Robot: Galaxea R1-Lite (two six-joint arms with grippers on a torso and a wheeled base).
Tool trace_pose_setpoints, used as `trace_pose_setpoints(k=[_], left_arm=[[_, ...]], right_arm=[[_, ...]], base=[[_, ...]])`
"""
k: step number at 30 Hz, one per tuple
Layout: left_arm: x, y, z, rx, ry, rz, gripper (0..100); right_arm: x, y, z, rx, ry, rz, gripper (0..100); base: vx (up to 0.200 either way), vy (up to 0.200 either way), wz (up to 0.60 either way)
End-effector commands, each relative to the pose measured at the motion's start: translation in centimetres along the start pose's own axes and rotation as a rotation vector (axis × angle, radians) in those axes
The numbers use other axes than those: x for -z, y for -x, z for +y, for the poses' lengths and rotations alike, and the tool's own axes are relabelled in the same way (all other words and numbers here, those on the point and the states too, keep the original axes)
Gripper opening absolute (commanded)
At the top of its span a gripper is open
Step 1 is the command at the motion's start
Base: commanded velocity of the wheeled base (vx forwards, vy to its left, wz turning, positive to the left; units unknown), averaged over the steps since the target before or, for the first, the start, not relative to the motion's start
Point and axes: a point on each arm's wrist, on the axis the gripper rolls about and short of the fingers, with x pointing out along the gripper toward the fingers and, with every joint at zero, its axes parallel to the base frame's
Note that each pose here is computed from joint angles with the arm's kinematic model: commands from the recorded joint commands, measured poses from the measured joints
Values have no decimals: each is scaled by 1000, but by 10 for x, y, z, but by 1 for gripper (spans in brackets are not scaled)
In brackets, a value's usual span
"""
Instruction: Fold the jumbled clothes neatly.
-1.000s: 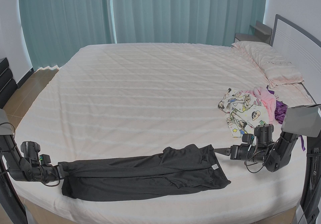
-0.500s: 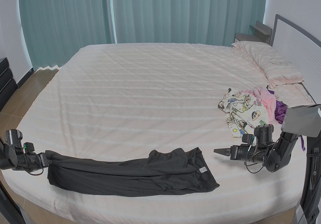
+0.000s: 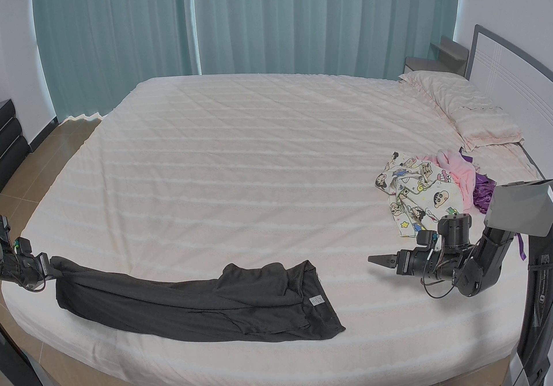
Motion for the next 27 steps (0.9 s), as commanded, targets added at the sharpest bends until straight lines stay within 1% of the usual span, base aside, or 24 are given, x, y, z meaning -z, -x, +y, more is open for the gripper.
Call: trace_pose_setpoints(k=[1, 2, 4, 6, 7, 10, 14, 16, 17, 18, 19, 20, 21, 22, 25, 26, 27], left_arm=[[0, 16, -14, 6, -16, -2, 0], [3, 19, -30, 30, -32, 37, 0], [8, 26, -54, 62, -39, 85, 0], [10, 31, -70, 79, -44, 103, 0], [12, 36, -90, 94, -44, 117, 0], [20, 42, -129, 95, -46, 123, 0], [34, 42, -178, 73, -47, 123, 0], [34, 42, -180, 72, -48, 123, 0], [43, 40, -209, 65, -58, 120, 0], [48, 40, -225, 76, -68, 120, 0], [51, 39, -233, 82, -72, 124, 0], [55, 36, -245, 92, -79, 132, 0], [55, 36, -245, 92, -79, 132, 0], [60, 29, -264, 100, -90, 151, 0], [69, 14, -290, 95, -105, 176, 0], [69, 14, -290, 95, -105, 176, 0], [78, 3, -311, 97, -120, 187, 0]], right_arm=[[0, 0, 0, -1, 1, 0, 100], [0, 0, 0, -1, 1, 0, 100], [0, 0, 0, -1, 0, 1, 100], [0, 0, 0, -1, 0, 1, 100], [0, 0, 0, -1, 0, 1, 100], [0, 0, 0, -1, 1, 0, 100], [0, 0, 0, -1, 1, 0, 100], [0, 0, 0, -1, 1, 0, 100], [0, 0, 0, -1, 1, 0, 100], [0, 0, 1, -2, 1, -2, 100], [0, 0, 0, -1, 1, 0, 100], [-1, 1, 1, -2, 2, -3, 100], [-1, 1, 1, -2, 2, -3, 100], [0, 0, 0, -1, 1, 0, 100], [-1, 1, 1, -2, 2, -3, 100], [-1, 1, 1, -2, 2, -3, 100], [-1, 1, 1, -2, 2, -3, 100]], base=[[0, 0, 0], [0, 0, 0], [0, 0, 0], [0, 0, 0], [0, 0, 0], [0, 0, 0], [0, 0, 0], [0, 0, 0], [0, 0, 0], [0, 0, 0], [0, 0, 0], [0, 0, 0], [0, 0, 0], [0, 0, 0], [0, 0, 0], [0, 0, 0], [0, 0, 0]])
